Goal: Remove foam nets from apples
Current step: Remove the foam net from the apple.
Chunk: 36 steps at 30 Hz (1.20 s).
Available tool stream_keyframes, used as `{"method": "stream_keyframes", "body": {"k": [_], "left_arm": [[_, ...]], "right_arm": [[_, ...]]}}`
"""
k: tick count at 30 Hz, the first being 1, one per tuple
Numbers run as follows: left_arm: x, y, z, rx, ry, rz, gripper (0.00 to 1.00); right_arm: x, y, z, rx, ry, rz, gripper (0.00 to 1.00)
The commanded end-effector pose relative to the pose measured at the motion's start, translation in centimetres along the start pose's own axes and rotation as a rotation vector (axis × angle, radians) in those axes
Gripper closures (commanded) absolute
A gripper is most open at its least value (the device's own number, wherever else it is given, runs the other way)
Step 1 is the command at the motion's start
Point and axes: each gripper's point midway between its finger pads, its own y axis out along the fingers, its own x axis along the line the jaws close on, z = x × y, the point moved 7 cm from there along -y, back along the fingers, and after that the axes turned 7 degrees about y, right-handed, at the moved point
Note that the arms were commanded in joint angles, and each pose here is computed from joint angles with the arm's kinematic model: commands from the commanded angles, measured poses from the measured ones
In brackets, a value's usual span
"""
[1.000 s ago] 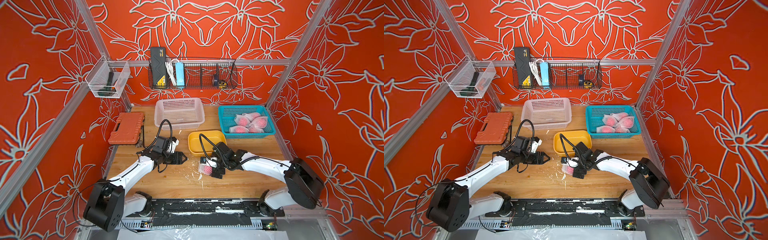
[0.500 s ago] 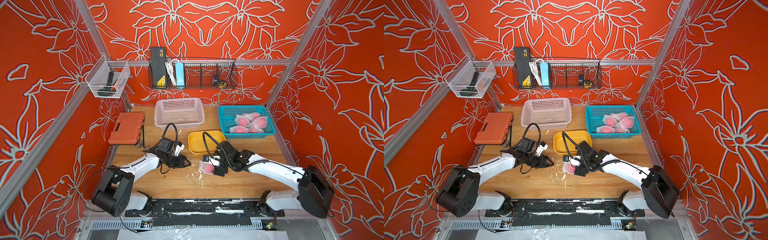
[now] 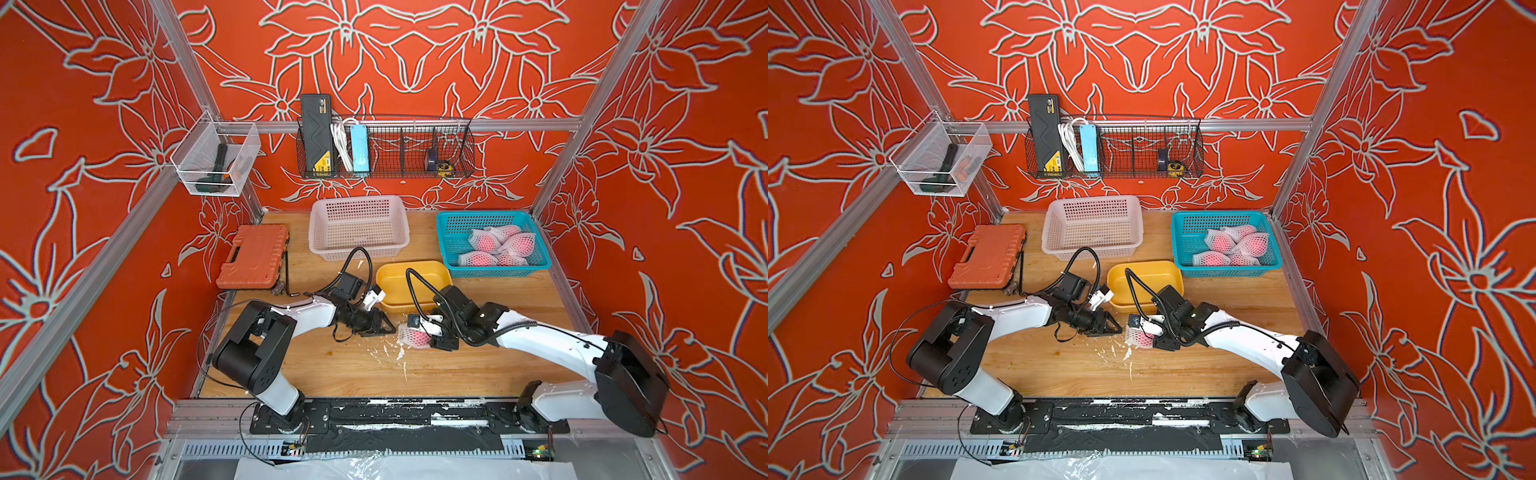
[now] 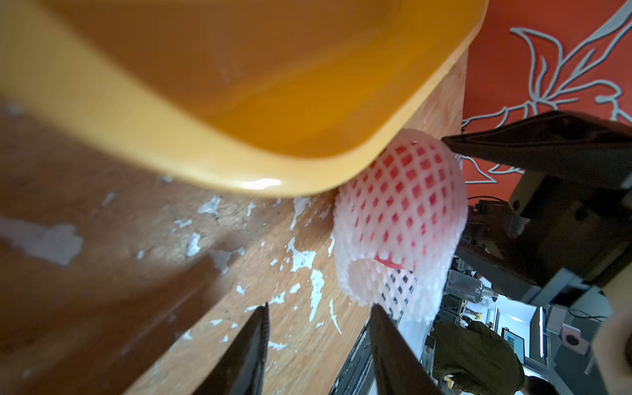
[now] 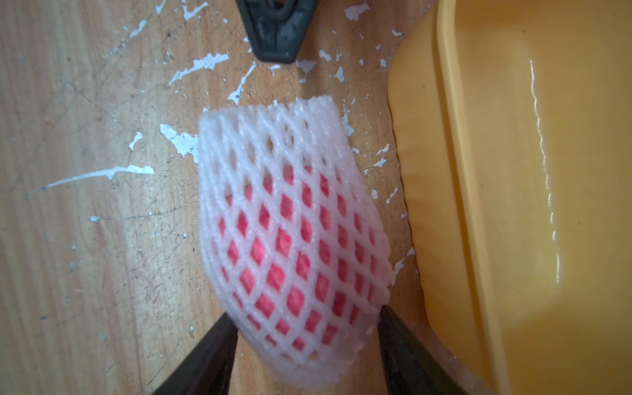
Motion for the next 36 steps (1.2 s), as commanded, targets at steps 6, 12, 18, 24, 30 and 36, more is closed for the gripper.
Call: {"method": "stream_keyframes", "body": {"k": [6, 12, 18, 24, 30, 36], "left_arm": [[-0.8, 1.9, -0.6, 0.04, 0.048, 0.069, 0.55], [-0.8, 2.6, -1.1, 0.032, 0.055, 0.082, 0.6], [-1.1, 2.4, -1.4, 0.014, 0.075, 0.077, 0.81], [-2.1, 1.3, -1.6, -0.033, 0.112, 0.051, 0.94], [-3.1, -0.4, -1.4, -0.073, 0.137, -0.011, 1.0], [-3.9, -1.4, -1.1, -0.076, 0.122, -0.032, 1.0]], "right_arm": [[0.1, 0.8, 0.4, 0.039, -0.005, 0.002, 0.35], [-0.1, 1.0, 0.2, 0.024, 0.006, 0.006, 0.35], [-0.3, 0.7, -0.2, -0.005, 0.018, 0.028, 0.33], [-0.2, 0.4, -0.6, -0.055, 0.038, 0.024, 0.29], [0.3, -1.0, -1.1, -0.132, 0.037, 0.009, 0.13], [0.8, -2.4, -1.7, -0.278, 0.046, 0.018, 0.05]]}}
